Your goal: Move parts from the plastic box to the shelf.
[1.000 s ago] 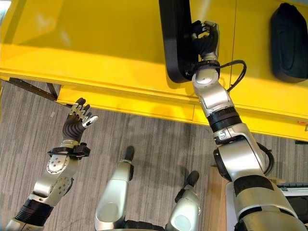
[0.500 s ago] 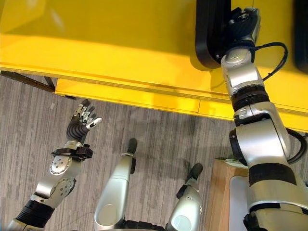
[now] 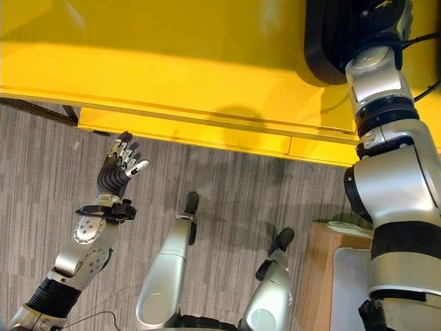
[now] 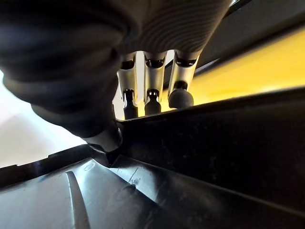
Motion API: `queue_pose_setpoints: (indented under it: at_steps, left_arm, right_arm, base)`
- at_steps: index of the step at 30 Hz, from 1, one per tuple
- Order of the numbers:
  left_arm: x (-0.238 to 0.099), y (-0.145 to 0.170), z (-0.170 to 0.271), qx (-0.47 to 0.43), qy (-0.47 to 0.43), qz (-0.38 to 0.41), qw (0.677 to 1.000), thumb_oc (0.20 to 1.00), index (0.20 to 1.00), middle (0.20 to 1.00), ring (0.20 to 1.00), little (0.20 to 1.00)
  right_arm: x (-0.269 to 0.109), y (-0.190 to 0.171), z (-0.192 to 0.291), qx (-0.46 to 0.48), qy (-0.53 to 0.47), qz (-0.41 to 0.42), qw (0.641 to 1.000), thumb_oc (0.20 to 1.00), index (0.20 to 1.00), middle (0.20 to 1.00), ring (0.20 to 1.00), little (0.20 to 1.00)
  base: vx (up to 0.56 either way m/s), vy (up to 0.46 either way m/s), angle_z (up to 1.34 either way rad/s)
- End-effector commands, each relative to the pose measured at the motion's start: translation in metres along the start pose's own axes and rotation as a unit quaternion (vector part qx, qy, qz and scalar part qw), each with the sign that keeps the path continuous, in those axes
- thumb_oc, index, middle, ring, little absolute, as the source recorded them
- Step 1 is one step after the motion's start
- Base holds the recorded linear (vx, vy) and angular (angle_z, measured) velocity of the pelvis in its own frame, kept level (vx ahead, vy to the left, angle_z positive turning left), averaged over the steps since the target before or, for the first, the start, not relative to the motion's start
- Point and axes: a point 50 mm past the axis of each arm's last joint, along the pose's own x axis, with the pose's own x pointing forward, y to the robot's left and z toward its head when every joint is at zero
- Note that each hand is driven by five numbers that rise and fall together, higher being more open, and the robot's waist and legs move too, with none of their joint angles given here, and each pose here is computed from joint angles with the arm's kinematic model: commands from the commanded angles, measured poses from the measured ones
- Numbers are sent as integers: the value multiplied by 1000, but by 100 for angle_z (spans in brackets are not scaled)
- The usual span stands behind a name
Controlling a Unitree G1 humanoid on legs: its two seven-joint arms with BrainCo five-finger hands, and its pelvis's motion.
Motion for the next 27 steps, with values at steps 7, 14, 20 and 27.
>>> queue_pose_setpoints:
  at_steps: [7, 14, 20, 27]
  left_arm:
    - [-2, -20, 23, -26, -71, -34, 997, 1000, 1000, 1000, 1000, 1000]
    - [0, -17, 26, -14, -82, -23, 996, 1000, 1000, 1000, 1000, 1000]
    - [0, -14, 24, -18, -76, -20, 997, 1000, 1000, 1000, 1000, 1000]
    - [1, -13, 23, -18, -70, -20, 997, 1000, 1000, 1000, 1000, 1000]
  right_arm:
    - [8, -38, 60, 27, -107, -48, 993, 200, 200, 200, 200, 200]
    - [3, -35, 74, 116, -122, -41, 985, 1000, 1000, 1000, 1000, 1000]
    - [-2, -36, 88, 176, -142, -28, 974, 1000, 1000, 1000, 1000, 1000]
    - [-11, -40, 109, 224, -185, -24, 956, 1000, 1000, 1000, 1000, 1000]
  base:
    - [0, 0, 0]
    - [0, 0, 0]
    - [0, 0, 0]
    - [0, 0, 0]
